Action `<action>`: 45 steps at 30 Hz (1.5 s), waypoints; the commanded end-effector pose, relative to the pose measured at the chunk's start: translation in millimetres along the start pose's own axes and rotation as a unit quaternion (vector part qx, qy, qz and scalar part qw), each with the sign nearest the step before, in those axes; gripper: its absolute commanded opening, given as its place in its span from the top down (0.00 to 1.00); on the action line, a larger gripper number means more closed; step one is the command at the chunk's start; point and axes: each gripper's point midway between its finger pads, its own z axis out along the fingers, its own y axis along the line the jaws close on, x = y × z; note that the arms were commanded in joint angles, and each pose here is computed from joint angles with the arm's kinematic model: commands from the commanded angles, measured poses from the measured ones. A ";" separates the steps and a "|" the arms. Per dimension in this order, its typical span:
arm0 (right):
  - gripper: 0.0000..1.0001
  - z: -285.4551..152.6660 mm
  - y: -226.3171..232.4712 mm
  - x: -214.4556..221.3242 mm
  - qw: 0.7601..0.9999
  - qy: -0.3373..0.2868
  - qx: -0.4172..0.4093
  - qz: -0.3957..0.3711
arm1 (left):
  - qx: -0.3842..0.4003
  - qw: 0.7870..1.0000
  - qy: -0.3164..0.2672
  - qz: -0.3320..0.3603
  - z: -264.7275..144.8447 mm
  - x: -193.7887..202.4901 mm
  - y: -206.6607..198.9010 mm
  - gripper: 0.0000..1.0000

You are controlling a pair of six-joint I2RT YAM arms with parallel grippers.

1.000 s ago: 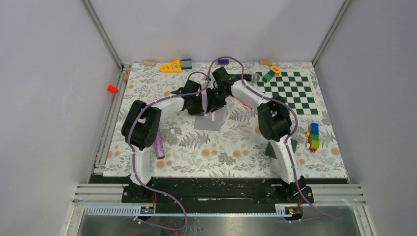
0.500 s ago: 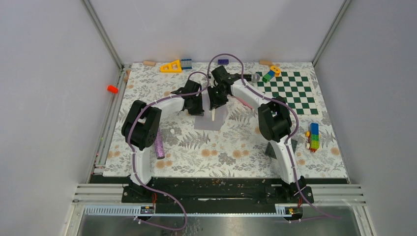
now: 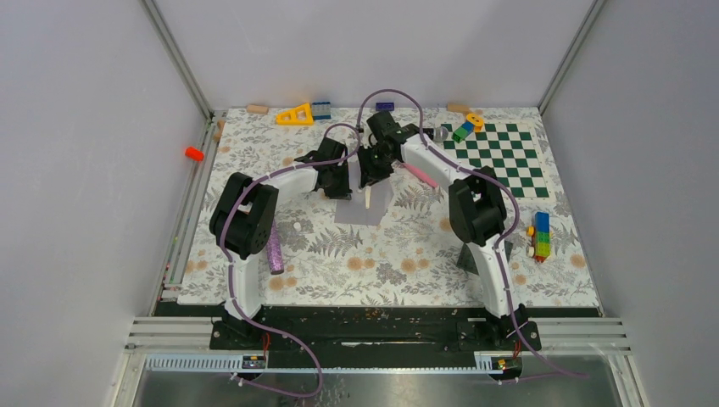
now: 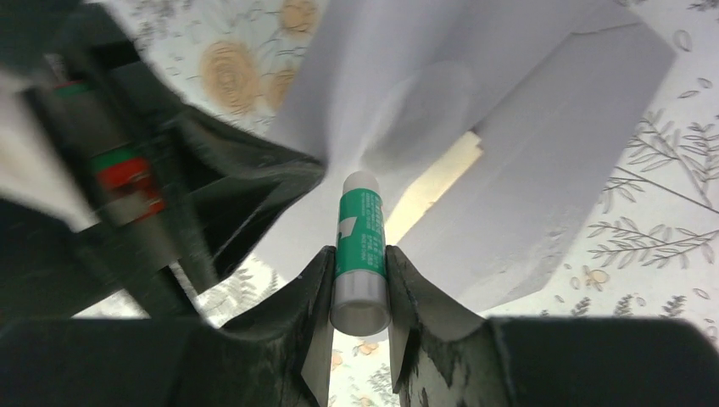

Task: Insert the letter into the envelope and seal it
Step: Paint the envelope at the center of the board.

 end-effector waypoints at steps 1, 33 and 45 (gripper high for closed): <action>1.00 -45.2 42.4 -12.9 0.996 -0.025 -0.083 -0.001 | -0.045 0.997 0.054 0.006 7.2 37.1 23.7 1.00; 1.00 3.6 -9.6 10.0 0.998 0.007 0.052 -0.045 | -0.045 0.998 0.053 0.008 6.9 36.9 23.7 1.00; 1.00 -15.5 -8.8 -8.9 0.995 -0.027 0.067 -0.066 | -0.045 0.998 0.053 0.009 6.8 37.0 23.2 1.00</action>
